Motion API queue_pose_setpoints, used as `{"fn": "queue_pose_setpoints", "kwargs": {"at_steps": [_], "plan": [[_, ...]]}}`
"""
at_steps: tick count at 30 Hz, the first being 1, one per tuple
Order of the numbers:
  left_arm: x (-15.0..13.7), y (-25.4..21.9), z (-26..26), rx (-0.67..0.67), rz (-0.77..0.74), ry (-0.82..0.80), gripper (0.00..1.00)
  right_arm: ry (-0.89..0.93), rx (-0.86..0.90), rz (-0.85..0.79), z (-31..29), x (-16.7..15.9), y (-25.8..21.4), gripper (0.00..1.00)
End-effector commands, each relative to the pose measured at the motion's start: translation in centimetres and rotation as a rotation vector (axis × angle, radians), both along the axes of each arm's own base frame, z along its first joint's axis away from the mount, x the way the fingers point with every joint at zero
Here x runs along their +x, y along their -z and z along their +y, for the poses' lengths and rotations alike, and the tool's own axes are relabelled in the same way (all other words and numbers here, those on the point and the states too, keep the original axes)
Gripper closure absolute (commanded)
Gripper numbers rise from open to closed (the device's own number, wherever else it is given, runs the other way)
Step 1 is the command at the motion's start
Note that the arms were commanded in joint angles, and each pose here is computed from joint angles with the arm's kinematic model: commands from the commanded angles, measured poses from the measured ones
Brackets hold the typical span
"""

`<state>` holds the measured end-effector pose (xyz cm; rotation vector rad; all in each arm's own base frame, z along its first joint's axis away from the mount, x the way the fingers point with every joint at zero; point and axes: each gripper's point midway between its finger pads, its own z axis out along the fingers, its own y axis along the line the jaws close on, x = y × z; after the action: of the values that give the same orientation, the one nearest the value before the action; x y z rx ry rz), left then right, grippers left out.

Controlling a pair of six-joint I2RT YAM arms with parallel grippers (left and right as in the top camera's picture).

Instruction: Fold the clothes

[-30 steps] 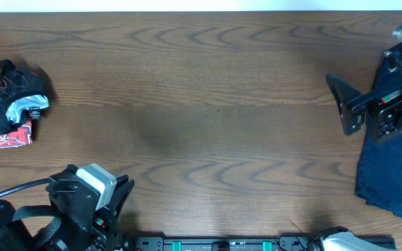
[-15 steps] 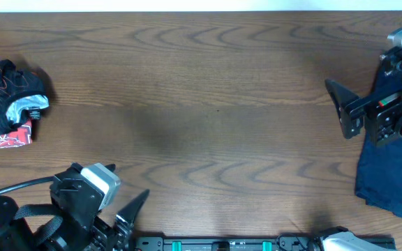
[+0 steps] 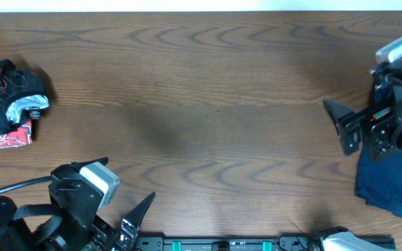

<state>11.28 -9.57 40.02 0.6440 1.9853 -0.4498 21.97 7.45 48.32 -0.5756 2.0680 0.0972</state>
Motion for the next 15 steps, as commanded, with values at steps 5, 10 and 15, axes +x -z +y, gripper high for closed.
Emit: {"fn": "queue_pose_setpoints", "kwargs": {"at_steps": [5,10,15], "plan": [[0.4,0.3,0.0,-0.037,0.046,-0.028,0.02,0.007,-0.023,0.025,-0.4,-0.4,0.6,0.01],[1.4,-0.5,0.7,-0.132,0.079,-0.144,0.16,0.007,-0.023,0.025,-0.4,-0.4,0.7,0.01],[5.1,-3.3,6.1,-0.371,0.053,-0.612,0.02,0.007,-0.023,0.025,-0.4,-0.4,0.7,0.01]]}}
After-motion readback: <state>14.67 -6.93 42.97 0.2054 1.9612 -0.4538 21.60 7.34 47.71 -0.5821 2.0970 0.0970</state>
